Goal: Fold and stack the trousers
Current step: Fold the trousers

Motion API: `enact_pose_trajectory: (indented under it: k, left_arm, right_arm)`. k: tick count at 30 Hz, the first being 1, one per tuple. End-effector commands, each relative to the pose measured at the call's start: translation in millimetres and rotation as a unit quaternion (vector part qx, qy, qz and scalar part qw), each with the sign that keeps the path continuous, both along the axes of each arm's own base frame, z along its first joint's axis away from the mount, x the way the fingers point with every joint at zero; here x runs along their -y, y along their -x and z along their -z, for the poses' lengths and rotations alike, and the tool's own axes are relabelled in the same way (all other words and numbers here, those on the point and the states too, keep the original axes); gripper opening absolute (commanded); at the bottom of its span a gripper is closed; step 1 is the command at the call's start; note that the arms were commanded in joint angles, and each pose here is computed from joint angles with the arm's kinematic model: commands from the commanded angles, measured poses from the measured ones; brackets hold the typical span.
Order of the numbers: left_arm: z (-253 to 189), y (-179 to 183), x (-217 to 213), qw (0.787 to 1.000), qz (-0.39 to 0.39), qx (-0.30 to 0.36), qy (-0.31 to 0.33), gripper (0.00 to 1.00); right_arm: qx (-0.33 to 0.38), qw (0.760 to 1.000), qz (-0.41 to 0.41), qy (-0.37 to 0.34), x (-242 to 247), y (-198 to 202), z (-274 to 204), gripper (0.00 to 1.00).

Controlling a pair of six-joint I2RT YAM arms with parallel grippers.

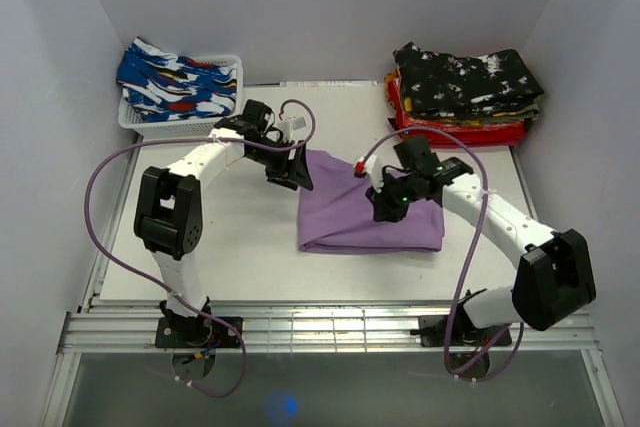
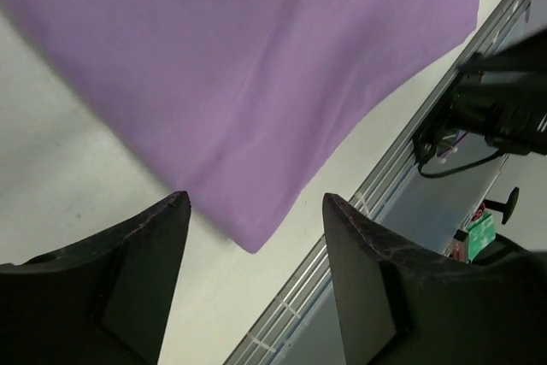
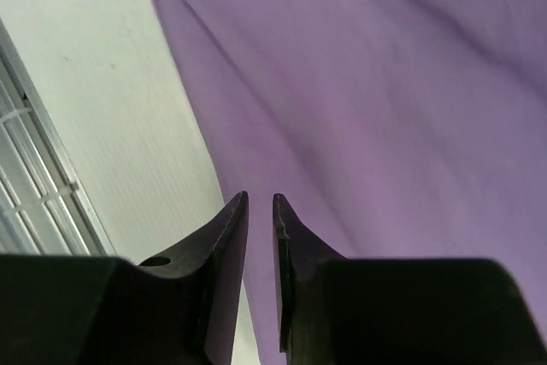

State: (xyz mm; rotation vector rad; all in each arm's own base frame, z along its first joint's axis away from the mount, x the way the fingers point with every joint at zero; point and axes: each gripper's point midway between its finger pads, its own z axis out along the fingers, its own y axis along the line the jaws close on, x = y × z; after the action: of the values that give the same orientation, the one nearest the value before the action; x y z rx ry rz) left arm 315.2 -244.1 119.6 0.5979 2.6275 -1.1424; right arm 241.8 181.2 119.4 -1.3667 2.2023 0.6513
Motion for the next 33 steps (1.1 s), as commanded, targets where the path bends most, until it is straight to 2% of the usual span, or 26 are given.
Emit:
enact_pose_trajectory:
  k: [1, 2, 7, 14, 20, 33]
  left_arm:
    - [-15.9, -24.1, 13.3, 0.999, -0.008, 0.011, 0.035, 0.75]
    - [-14.9, -26.3, 14.4, 0.999, -0.009, 0.007, 0.037, 0.76]
    - [-11.5, -34.6, 16.2, 0.999, -0.009, -0.004, 0.048, 0.8]
    - [-2.4, -49.7, 16.4, 0.999, -0.024, 0.001, 0.034, 0.92]
    - [6.8, -68.5, 11.5, 0.999, -0.05, 0.012, 0.011, 0.94]
    - [19.1, -90.3, 2.8, 0.997, -0.075, 0.013, 0.003, 0.98]
  right_arm:
    - [0.106, 0.993, -0.044, -0.006, -46.4, -16.1, -4.9, 0.23]
    - [0.104, 0.992, -0.075, -0.004, -66.3, -6.8, -0.6, 0.2]
    - [0.156, 0.979, -0.128, -0.017, -117.0, 2.8, 9.4, 0.2]
    - [0.133, 0.975, -0.179, -0.017, -159.2, 37.3, 34.6, 0.21]
    - [0.13, 0.973, -0.191, 0.0, -164.2, 46.0, 49.2, 0.25]
    - [0.122, 0.974, -0.191, 0.034, -159.2, 43.3, 77.4, 0.3]
